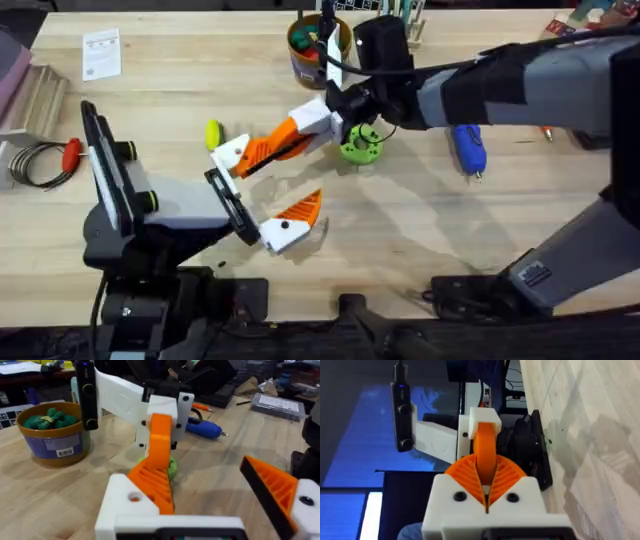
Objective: Pick up the gripper from the table and insert it into the empty holder that is missing its gripper. Then pick up a screw, insert it into the mounting hole, and use the screwdriver to tighten it. Finally, clean up the table by picking up the vegetable and placing it into the bucket.
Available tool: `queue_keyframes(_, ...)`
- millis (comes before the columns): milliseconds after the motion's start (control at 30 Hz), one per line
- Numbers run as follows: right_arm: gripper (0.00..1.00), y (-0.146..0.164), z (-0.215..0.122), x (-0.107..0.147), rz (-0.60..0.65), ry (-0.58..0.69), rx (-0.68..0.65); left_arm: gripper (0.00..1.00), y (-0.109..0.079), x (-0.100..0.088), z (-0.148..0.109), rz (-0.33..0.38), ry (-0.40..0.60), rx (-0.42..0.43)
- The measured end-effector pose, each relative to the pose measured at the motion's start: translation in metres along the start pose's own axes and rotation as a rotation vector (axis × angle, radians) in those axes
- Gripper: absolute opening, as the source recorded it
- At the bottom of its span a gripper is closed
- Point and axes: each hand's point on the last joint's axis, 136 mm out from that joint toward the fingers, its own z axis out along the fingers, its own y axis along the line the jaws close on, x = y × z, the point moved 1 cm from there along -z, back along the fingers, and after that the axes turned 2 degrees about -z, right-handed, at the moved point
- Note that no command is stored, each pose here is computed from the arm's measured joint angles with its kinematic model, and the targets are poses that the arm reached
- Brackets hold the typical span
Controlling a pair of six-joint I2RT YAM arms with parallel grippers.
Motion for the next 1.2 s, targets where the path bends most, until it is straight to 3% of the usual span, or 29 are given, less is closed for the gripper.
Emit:
queue_keyframes(367,0.008,-0.002,0.007,-0.013,0.007,0.01,0.0,0.986,0.003,-0.001,0.0,0.001,-0.002,-0.015)
queue_keyframes(1200,0.008,-0.001,0.011,-0.016,0.005,0.004,0.012,0.986,0.006,-0.001,0.0,-0.002,-0.005,-0.036)
